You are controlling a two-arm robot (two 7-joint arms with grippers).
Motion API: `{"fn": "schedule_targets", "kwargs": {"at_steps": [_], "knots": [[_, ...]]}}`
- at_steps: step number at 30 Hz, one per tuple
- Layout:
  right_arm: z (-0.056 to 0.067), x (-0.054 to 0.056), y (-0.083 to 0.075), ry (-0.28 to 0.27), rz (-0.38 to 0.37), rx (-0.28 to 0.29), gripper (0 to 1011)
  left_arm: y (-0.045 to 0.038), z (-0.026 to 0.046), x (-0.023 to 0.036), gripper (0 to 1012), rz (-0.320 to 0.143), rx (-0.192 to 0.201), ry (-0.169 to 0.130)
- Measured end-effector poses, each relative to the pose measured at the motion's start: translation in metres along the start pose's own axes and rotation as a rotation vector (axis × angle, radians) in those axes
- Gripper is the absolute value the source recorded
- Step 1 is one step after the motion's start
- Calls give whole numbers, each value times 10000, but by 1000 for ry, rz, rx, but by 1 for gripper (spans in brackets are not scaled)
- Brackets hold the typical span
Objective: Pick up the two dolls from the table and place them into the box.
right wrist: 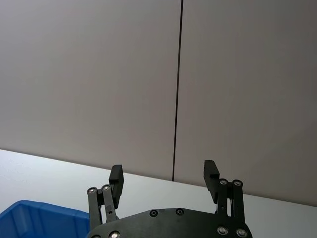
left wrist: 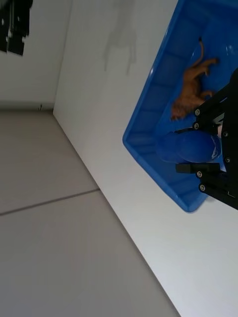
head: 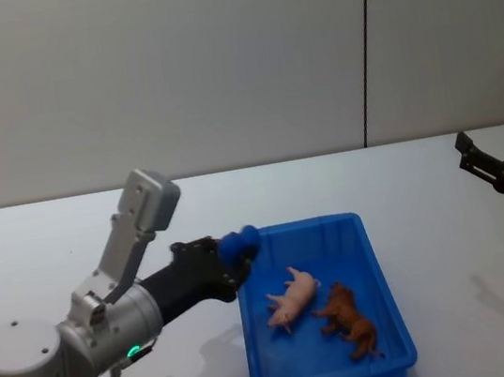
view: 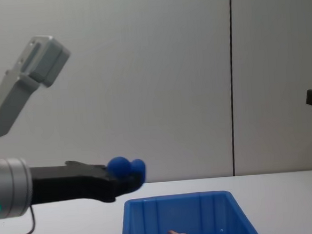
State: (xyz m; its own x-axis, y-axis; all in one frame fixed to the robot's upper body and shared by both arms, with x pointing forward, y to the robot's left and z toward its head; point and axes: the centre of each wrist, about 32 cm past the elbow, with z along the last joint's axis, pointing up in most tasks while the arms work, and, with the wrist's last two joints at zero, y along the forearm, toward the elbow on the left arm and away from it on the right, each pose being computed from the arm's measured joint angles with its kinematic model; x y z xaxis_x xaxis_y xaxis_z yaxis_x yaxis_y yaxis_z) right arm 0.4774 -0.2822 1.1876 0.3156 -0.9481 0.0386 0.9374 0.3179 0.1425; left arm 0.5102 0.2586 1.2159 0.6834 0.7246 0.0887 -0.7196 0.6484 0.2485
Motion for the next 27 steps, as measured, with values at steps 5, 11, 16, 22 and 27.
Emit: {"fn": "schedule_targets", "kwargs": {"at_steps": [5, 11, 16, 22, 27], "knots": [[0, 0, 0, 0, 0, 0, 1001, -83, 47, 19, 260, -90, 10, 7], [0, 0, 0, 0, 0, 0, 1001, -196, 95, 44, 223, -192, 35, 12], [0, 0, 0, 0, 0, 0, 1000, -300, 126, 59, 353, -270, 58, 16], [0, 0, 0, 0, 0, 0, 1001, -409, 156, 68, 563, -347, 86, 22], [0, 0, 0, 0, 0, 0, 1001, -471, 178, 71, 723, -389, 101, 25]]}}
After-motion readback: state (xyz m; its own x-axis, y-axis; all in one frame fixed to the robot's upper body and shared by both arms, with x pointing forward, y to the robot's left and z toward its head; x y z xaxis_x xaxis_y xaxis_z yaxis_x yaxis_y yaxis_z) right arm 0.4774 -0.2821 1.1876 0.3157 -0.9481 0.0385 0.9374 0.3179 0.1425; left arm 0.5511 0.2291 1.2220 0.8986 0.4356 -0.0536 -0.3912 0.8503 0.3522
